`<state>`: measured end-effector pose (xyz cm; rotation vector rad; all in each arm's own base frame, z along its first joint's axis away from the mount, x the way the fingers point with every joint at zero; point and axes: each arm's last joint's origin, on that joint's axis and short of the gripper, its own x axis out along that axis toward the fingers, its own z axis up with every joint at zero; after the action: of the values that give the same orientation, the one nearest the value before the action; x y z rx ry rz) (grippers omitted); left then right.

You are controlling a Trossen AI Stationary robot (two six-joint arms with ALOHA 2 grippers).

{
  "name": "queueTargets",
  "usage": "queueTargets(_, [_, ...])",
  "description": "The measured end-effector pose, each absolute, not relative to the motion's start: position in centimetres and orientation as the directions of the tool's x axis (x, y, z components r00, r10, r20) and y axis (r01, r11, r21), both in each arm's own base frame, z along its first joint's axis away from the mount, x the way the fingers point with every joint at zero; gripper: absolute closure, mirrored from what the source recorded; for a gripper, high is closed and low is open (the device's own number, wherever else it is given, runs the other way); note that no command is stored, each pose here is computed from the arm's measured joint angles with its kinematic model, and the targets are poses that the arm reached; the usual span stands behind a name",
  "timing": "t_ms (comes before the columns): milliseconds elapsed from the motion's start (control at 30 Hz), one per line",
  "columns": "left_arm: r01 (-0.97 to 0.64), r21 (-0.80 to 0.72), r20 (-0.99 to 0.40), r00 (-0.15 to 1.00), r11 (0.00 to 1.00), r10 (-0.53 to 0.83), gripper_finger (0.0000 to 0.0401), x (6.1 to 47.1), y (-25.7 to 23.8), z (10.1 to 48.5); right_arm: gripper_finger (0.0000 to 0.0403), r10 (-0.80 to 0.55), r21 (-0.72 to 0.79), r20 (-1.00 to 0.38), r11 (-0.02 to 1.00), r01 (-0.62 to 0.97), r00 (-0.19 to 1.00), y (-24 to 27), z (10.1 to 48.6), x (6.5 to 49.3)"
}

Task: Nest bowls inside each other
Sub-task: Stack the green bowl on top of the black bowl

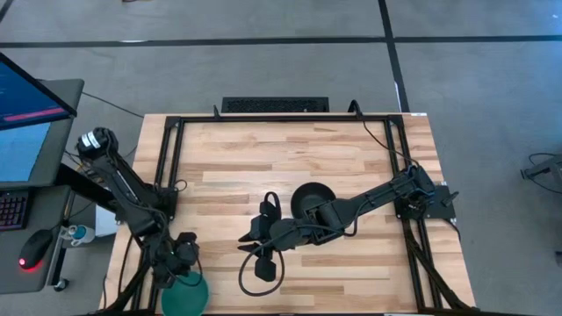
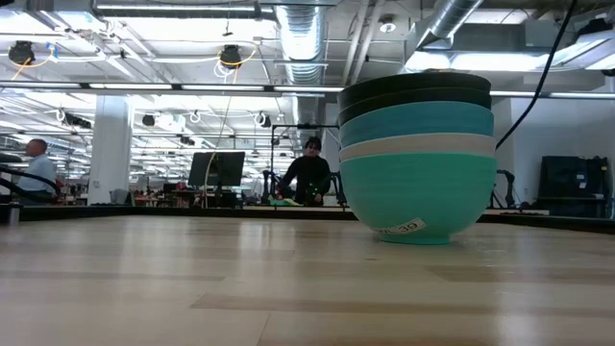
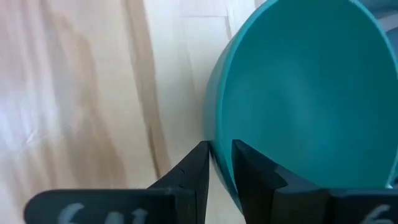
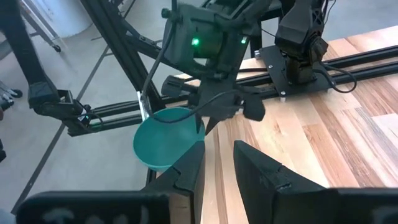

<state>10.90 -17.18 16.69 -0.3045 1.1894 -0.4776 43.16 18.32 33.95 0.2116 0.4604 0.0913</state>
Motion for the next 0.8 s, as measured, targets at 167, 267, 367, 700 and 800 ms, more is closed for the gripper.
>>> queueTargets(167, [0.197, -0.467, -0.815, 0.282, 0.862, -0.506, 0.0343, 11.6, -18.3, 15.3, 0.0296, 0.135, 0.223, -0.431, 0.974, -0.040, 0.892, 18.3, 33.9, 43.2])
queueTargets(267, [0.215, -0.457, -0.825, 0.259, 0.863, -0.502, 0.0370, 11.7, -18.6, 14.7, 0.0296, 0.135, 0.223, -0.431, 0.974, -0.040, 0.892, 18.3, 33.9, 43.2])
queueTargets(367, [0.249, -0.443, -0.822, 0.270, 0.861, -0.501, 0.0393, 12.0, -18.9, 15.0, 0.0296, 0.134, 0.221, -0.436, 0.975, -0.039, 0.890, 18.3, 33.9, 43.1])
queueTargets(700, [0.259, -0.308, -0.840, 0.377, 0.915, -0.390, 0.0400, 12.9, -17.0, 20.3, 0.0296, 0.123, 0.193, -0.491, 0.981, -0.030, 0.862, 18.2, 33.4, 42.8])
queueTargets(800, [0.228, -0.245, -0.842, 0.431, 0.942, -0.324, 0.0400, 13.3, -15.5, 22.8, 0.0296, 0.102, 0.165, -0.536, 0.986, -0.014, 0.838, 18.2, 32.9, 42.6])
